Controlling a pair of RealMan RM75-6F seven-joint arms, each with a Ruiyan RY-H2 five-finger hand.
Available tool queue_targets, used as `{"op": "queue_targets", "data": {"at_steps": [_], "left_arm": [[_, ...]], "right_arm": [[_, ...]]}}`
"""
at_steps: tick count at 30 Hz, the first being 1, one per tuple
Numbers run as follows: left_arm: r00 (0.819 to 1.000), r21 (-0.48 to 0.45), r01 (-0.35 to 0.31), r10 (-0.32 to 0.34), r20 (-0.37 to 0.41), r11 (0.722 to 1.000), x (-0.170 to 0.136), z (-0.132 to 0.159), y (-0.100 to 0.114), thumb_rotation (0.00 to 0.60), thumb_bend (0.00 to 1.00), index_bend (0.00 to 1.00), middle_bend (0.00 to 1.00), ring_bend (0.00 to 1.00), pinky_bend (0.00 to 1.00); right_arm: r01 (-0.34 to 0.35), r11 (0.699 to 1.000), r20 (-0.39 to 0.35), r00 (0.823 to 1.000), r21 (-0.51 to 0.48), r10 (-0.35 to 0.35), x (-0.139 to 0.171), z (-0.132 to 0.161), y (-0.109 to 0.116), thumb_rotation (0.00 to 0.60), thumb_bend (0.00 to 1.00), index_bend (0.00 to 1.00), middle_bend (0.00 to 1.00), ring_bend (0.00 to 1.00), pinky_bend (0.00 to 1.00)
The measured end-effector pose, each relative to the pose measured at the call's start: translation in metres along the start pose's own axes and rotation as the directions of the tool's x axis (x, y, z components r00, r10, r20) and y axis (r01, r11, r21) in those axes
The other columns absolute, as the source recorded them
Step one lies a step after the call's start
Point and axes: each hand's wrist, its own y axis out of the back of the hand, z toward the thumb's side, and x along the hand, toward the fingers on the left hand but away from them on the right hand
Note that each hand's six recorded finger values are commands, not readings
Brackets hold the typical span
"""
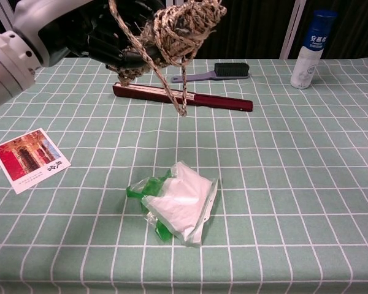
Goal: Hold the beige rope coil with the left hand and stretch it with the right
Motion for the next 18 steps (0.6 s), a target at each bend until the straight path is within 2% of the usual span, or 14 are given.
{"op": "queue_targets", "data": {"at_steps": [5, 11, 14, 18], "left_arm": [[0.997, -0.107, 0.066, -0.061, 0.052, 0.992, -0.004, 0.012, -0.007, 0.6, 0.49, 0.77, 0.79, 0.64, 0.68], [0.993, -0.282, 0.107, -0.091, 0.071, 0.953, -0.009, 0.014, -0.005, 0.6, 0.49, 0.77, 0.79, 0.64, 0.68], [0.993, -0.393, 0.111, -0.091, 0.07, 0.913, -0.01, 0.012, -0.002, 0.6, 0.49, 0.77, 0.79, 0.64, 0.68], [0.995, -0.543, 0.101, -0.079, 0.064, 0.833, -0.01, 0.007, 0.006, 0.6, 0.49, 0.78, 0.79, 0.64, 0.68]], "right_arm": [[0.011, 1.0, 0.082, 0.997, -0.011, -0.01, -0.026, -0.014, 0.004, 0.6, 0.48, 1.0, 0.09, 0.0, 0.0], [0.009, 0.999, 0.204, 0.979, -0.048, 0.001, -0.027, -0.051, 0.002, 0.6, 0.48, 1.0, 0.09, 0.0, 0.0], [0.0, 0.998, 0.246, 0.969, -0.068, 0.017, -0.02, -0.069, -0.002, 0.6, 0.48, 1.0, 0.09, 0.0, 0.0], [-0.008, 0.996, 0.278, 0.96, -0.092, 0.034, -0.007, -0.086, -0.008, 0.6, 0.48, 1.0, 0.09, 0.0, 0.0]]}}
